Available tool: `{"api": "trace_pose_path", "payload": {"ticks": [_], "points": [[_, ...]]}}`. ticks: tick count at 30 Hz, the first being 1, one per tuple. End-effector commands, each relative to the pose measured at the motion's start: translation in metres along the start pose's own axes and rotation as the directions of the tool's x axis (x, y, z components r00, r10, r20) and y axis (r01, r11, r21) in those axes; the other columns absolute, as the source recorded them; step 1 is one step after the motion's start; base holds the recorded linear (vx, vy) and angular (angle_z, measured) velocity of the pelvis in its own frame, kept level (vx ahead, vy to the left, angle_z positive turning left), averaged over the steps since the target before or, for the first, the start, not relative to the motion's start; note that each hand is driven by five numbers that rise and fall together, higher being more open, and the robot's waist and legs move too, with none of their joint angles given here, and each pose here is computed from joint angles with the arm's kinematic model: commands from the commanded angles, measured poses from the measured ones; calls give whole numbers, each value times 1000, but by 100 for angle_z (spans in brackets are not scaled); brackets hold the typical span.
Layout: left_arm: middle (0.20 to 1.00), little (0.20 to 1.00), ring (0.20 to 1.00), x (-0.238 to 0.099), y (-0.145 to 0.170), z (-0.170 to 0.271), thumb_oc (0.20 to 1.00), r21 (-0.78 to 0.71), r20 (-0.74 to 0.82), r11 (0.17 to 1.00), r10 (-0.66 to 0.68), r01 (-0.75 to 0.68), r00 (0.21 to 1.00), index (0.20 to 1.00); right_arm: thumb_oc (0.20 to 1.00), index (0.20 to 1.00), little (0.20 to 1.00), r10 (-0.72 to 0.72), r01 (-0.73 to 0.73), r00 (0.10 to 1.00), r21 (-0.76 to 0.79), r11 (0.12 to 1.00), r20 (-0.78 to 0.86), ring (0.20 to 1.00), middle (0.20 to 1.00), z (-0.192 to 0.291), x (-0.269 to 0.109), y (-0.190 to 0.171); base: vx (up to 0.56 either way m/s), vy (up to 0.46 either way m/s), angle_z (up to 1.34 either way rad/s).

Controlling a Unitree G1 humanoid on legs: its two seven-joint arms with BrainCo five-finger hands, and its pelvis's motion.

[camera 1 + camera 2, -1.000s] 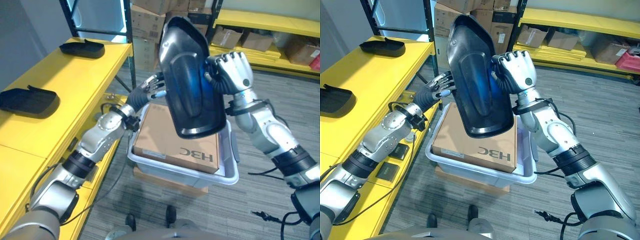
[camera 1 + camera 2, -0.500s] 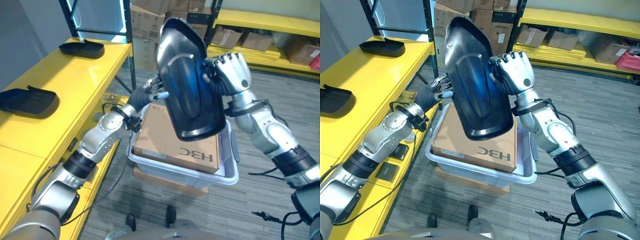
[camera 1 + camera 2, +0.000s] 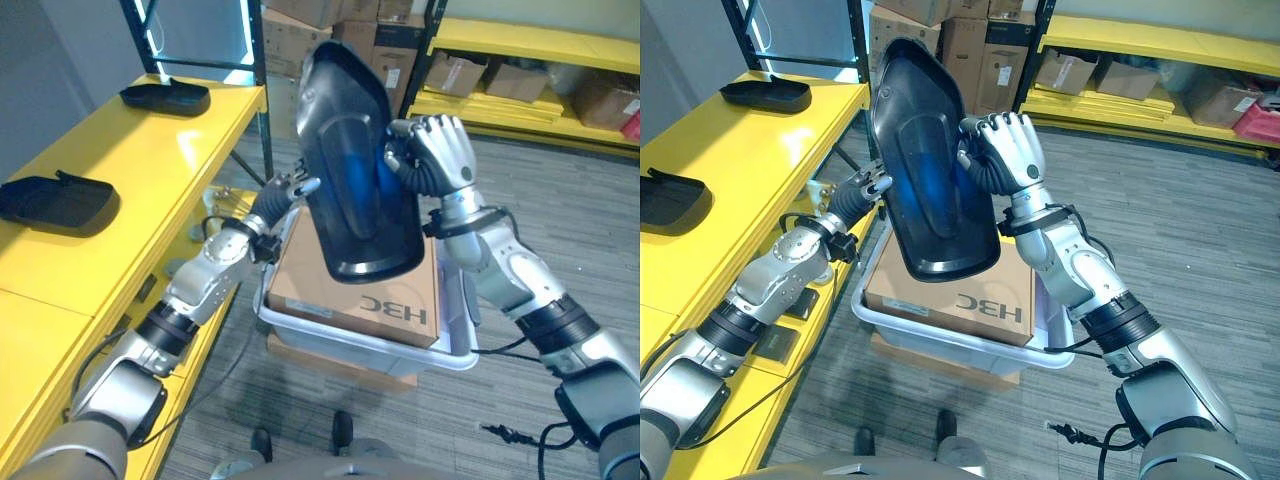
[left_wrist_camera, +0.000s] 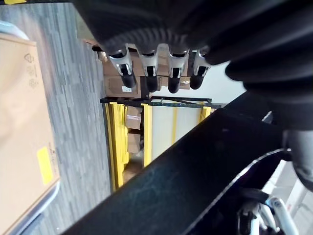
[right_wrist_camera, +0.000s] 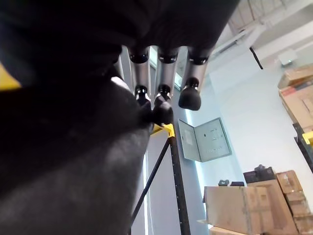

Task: Move parts from the plastic box to the shelf.

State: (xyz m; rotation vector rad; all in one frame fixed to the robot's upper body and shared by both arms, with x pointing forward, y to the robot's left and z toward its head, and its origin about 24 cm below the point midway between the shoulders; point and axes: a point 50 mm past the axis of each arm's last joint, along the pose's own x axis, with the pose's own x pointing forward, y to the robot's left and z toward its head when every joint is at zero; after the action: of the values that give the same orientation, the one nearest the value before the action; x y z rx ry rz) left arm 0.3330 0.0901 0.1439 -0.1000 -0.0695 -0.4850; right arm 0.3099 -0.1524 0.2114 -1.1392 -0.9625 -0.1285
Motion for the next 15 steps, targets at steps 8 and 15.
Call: {"api": "trace_pose_path", "payload": {"ticks": [8,15], "points": [[200,200,200,5,-79,22,200,-185,172,868,-433,460,885,200,200,200,200,-179,8,956,587,810,234,200,200,100,12,8,-21,-35,0],[200,200,200,-10,-84,6,200,-120,63,811,-570,573,819,200,200,200,200,-165,-91,924,617,781,345,200,200,122,8,10,-52,-71,7]]}}
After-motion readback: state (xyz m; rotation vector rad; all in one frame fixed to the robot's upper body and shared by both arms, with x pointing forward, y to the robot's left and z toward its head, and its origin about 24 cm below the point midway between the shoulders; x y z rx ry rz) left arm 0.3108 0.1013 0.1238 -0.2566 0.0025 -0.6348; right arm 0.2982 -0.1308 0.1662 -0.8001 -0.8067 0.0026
